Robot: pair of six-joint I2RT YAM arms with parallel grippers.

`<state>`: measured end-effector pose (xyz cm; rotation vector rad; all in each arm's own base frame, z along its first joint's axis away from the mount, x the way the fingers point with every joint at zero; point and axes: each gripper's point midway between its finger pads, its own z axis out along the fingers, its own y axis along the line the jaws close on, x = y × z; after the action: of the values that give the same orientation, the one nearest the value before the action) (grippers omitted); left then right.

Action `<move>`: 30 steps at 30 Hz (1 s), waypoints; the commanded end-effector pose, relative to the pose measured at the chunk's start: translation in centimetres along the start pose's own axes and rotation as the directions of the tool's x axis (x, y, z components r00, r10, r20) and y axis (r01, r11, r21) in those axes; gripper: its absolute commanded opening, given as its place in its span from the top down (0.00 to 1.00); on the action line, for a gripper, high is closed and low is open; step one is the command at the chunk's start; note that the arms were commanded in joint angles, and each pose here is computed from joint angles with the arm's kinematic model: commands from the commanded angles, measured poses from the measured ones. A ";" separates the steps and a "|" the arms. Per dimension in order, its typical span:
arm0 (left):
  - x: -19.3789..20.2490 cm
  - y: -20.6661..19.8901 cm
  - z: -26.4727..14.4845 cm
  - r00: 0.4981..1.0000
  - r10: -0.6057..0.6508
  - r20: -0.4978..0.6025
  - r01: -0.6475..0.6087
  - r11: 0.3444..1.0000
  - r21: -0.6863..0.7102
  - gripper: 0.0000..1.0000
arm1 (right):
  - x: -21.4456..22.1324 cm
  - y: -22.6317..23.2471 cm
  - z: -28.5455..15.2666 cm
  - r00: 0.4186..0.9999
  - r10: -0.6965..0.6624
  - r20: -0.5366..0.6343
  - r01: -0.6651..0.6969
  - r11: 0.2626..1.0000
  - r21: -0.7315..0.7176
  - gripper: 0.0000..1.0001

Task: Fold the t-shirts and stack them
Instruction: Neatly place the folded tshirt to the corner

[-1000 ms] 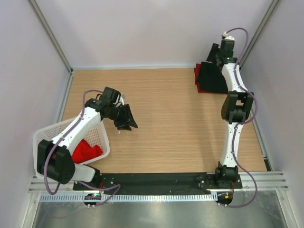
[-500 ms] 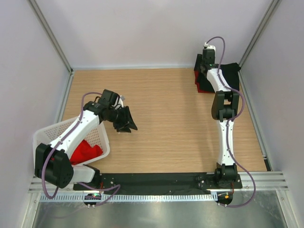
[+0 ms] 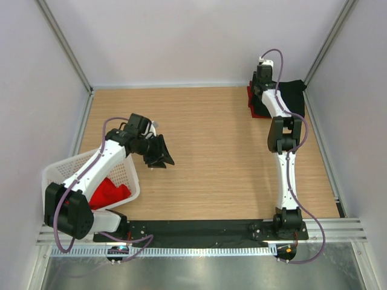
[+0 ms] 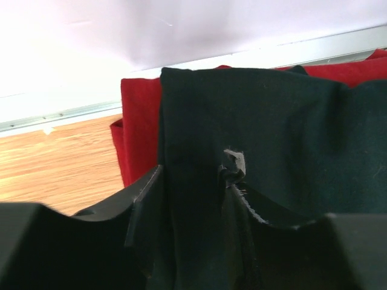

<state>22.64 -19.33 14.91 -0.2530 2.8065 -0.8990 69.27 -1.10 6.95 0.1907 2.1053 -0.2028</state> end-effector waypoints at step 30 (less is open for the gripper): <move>-1.9 -2.0 -0.6 1.000 0.019 0.021 -0.020 0.999 0.046 0.56 | -7.6 1.7 -5.0 0.990 0.056 0.131 -0.038 0.989 -0.140 0.99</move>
<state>23.71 -19.73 15.38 -0.2520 2.8033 -0.9024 68.66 0.30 12.44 0.1424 2.0542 -0.1001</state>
